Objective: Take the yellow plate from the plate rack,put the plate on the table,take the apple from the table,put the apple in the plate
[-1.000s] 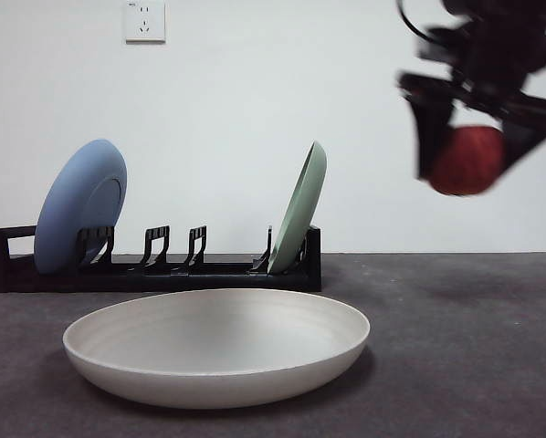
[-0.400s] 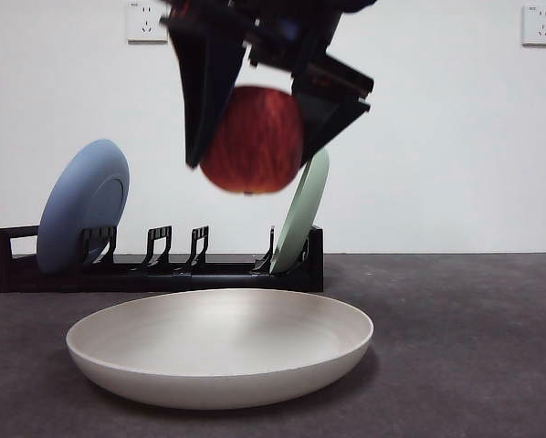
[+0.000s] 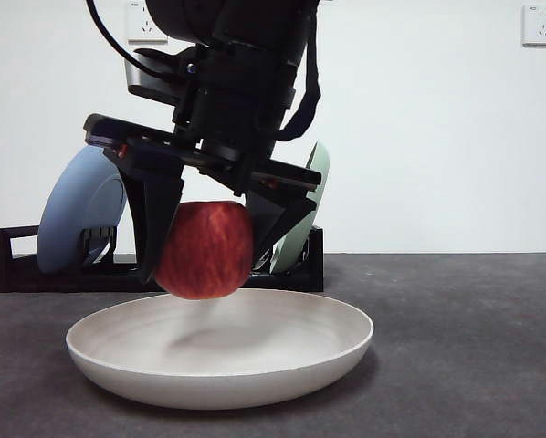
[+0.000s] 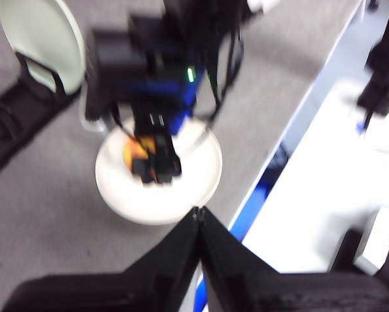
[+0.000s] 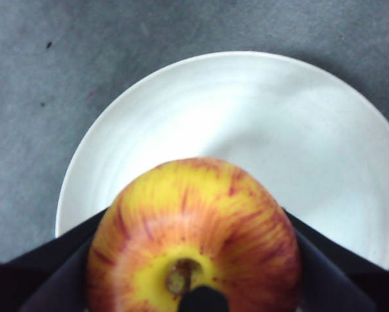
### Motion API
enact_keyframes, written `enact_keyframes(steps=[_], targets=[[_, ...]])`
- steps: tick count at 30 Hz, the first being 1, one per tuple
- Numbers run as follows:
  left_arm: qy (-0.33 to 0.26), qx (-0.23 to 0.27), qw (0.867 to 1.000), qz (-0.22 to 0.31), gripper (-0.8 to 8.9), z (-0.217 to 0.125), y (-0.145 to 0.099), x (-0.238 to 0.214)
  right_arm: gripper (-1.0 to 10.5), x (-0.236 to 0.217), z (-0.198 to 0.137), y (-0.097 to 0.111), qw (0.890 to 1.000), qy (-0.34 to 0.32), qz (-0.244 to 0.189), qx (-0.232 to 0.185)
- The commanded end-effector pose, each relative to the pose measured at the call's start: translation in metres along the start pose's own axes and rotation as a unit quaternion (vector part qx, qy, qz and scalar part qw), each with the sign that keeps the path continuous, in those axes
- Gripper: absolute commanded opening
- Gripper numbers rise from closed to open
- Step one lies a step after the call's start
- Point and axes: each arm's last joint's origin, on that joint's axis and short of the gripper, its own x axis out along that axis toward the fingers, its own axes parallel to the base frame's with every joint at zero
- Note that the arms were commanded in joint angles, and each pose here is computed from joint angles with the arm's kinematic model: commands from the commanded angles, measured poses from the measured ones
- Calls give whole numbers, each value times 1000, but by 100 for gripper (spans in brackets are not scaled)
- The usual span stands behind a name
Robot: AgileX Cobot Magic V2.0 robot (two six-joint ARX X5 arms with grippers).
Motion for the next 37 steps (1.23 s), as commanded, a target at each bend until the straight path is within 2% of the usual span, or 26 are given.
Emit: enact_keyframes(steps=[1, 7, 11, 14, 18, 19, 20, 29, 37], targets=[[25, 12, 1000, 8, -8, -11, -1, 13, -11, 11, 0, 0, 1000, -3, -1, -4], [60, 1, 998, 27, -8, -32, -1, 31, -11, 25, -8, -2, 1000, -4, -1, -4], [62, -12, 997, 33, -8, -37, 0, 33, -11, 36, -20, -5, 1000, 8, -4, -3], [61, -14, 997, 33, -8, -37, 0, 32, 33, 41, -27, -7, 1000, 20, -7, -2], [61, -14, 997, 33, -8, -37, 0, 32, 601, 40, -27, -6, 1000, 17, -11, 1], [61, -14, 997, 33, -8, -37, 0, 32, 702, 40, -26, -6, 1000, 16, -11, 1], [61, -15, 997, 33, -8, -37, 0, 32, 745, 39, -25, -6, 1000, 17, -10, 1], [60, -10, 998, 33, -5, -37, 0, 32, 756, -8, -17, -3, 1000, -2, -5, -1], [60, -14, 998, 32, -4, -37, 0, 32, 751, -115, -45, -8, 1000, 4, 4, -6]])
